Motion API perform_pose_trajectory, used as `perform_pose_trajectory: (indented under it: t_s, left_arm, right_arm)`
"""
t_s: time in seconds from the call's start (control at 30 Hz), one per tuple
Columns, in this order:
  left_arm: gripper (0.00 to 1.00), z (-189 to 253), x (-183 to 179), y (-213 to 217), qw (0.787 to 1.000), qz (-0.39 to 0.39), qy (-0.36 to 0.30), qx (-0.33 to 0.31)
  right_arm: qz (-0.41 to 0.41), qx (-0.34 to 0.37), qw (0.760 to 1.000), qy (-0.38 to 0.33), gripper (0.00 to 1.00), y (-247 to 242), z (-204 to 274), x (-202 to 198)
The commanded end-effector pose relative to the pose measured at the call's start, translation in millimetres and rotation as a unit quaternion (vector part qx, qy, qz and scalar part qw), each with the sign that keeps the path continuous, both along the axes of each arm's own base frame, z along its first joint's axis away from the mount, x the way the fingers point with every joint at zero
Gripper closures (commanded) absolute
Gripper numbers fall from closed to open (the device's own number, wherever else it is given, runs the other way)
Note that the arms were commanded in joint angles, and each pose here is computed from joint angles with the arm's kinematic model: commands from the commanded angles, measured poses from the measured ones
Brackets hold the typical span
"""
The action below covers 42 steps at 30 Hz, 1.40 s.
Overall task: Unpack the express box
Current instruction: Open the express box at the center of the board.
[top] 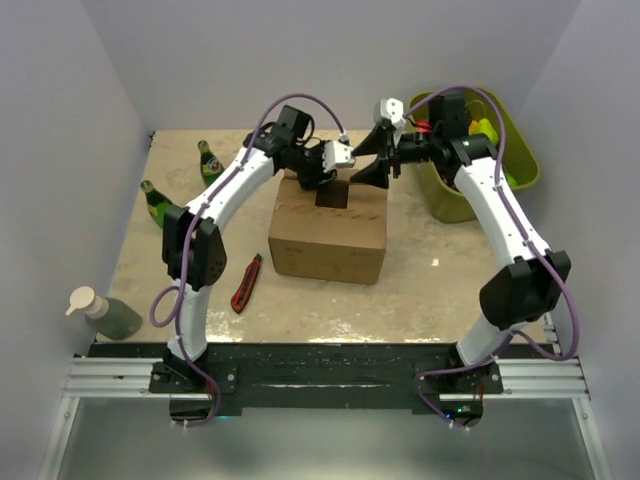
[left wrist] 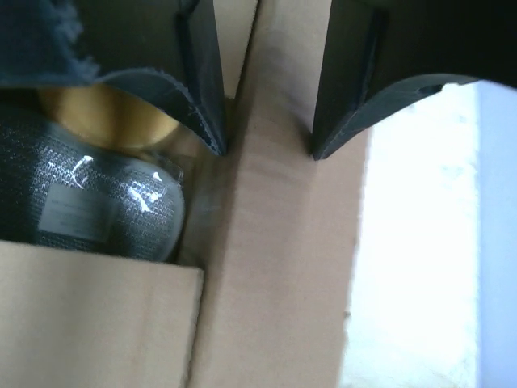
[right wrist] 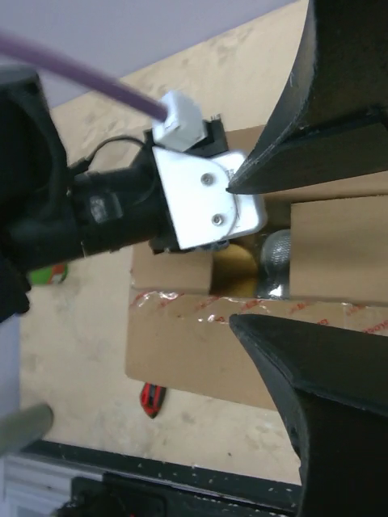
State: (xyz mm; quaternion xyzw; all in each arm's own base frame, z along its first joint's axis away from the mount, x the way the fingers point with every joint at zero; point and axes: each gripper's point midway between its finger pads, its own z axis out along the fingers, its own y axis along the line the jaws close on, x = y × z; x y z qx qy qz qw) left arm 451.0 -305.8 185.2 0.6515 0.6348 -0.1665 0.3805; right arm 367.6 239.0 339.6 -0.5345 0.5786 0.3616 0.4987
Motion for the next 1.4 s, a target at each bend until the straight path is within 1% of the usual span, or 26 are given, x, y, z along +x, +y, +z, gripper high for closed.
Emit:
perform_pose_trajectory:
  t_s: [0.0,0.03,0.07,0.13,0.17,0.23,0.3,0.33,0.43,0.5,0.53,0.57,0.63,0.67,0.7,0.73,0.8,0.9,1.0,1.07,1.13,1.2,1.3,1.33,1.37]
  left_arm:
    - [0.53,-55,-61,12,0.972,0.032,0.231,-0.013]
    - [0.54,-64,-69,14,0.967,0.038,0.253,-0.017]
    - [0.55,-62,-68,10,0.966,0.036,0.254,-0.035]
    - [0.58,-68,-76,10,0.956,0.05,0.285,-0.044]
    - [0.59,-68,-78,8,0.952,0.049,0.296,-0.054]
    - [0.6,-71,-83,5,0.943,0.06,0.321,-0.064]
    - [0.6,-68,-86,2,0.941,0.057,0.327,-0.074]
    - [0.63,-68,-88,2,0.94,0.056,0.328,-0.075]
    - [0.7,-60,-91,3,0.936,0.062,0.337,-0.083]
    - [0.74,-54,-91,3,0.935,0.069,0.337,-0.09]
    - [0.76,-52,-91,3,0.935,0.071,0.336,-0.092]
    - [0.77,-51,-90,4,0.935,0.073,0.334,-0.091]
    - [0.83,-46,-90,5,0.935,0.079,0.332,-0.095]
    - [0.86,-45,-89,5,0.936,0.081,0.329,-0.096]
    - [0.96,-44,-90,6,0.935,0.087,0.33,-0.095]
    - [0.99,-44,-89,7,0.935,0.09,0.329,-0.095]
    - [1.0,-44,-89,8,0.933,0.095,0.334,-0.099]
    - [1.0,-45,-87,11,0.929,0.102,0.339,-0.104]
    - [1.0,-47,-83,13,0.928,0.111,0.339,-0.105]
    - [1.0,-46,-81,14,0.927,0.117,0.339,-0.107]
    - [1.0,-49,-77,17,0.926,0.126,0.34,-0.109]
    - [1.0,-53,-70,22,0.923,0.141,0.341,-0.107]
    - [1.0,-58,-57,29,0.923,0.16,0.333,-0.107]
    - [1.0,-57,-53,30,0.924,0.164,0.329,-0.108]
    - [1.0,-59,-49,33,0.924,0.17,0.325,-0.106]
  right_arm:
    - [0.062,-0.07,0.988,0.119,0.33,-14,-73,-33]
    - [0.07,-0.087,0.979,0.17,0.32,-19,-84,-50]
    - [0.096,-0.103,0.978,0.154,0.32,-20,-94,-47]
    - [0.114,-0.12,0.968,0.191,0.31,-21,-105,-57]
    - [0.11,-0.123,0.964,0.208,0.26,-20,-108,-58]
    - [0.118,-0.136,0.963,0.201,0.26,-18,-115,-60]
    - [0.129,-0.138,0.967,0.172,0.26,-18,-109,-61]
    - [0.125,-0.135,0.971,0.155,0.27,-17,-106,-57]
    - [0.117,-0.146,0.972,0.144,0.27,-17,-105,-57]
    - [0.124,-0.154,0.966,0.169,0.27,-15,-115,-63]
    - [0.142,-0.157,0.958,0.192,0.27,-9,-125,-70]
    - [0.141,-0.158,0.953,0.215,0.27,-5,-129,-74]
    - [0.155,-0.16,0.946,0.235,0.26,5,-139,-80]
    - [0.156,-0.159,0.945,0.238,0.25,8,-137,-78]
    - [0.155,-0.159,0.945,0.24,0.25,10,-138,-76]
    - [0.155,-0.164,0.944,0.242,0.25,13,-140,-75]
    - [0.148,-0.181,0.941,0.245,0.25,14,-147,-67]
    - [0.146,-0.199,0.933,0.262,0.25,19,-159,-66]
    - [0.136,-0.196,0.925,0.296,0.27,23,-162,-67]
    - [0.115,-0.19,0.913,0.343,0.27,26,-160,-69]
    - [0.1,-0.19,0.897,0.386,0.3,26,-164,-73]
    - [0.103,-0.175,0.895,0.396,0.3,28,-156,-79]
    - [0.1,-0.171,0.887,0.417,0.36,27,-153,-90]
    - [0.091,-0.175,0.88,0.431,0.46,26,-154,-92]
    - [0.086,-0.177,0.877,0.439,0.5,25,-153,-93]
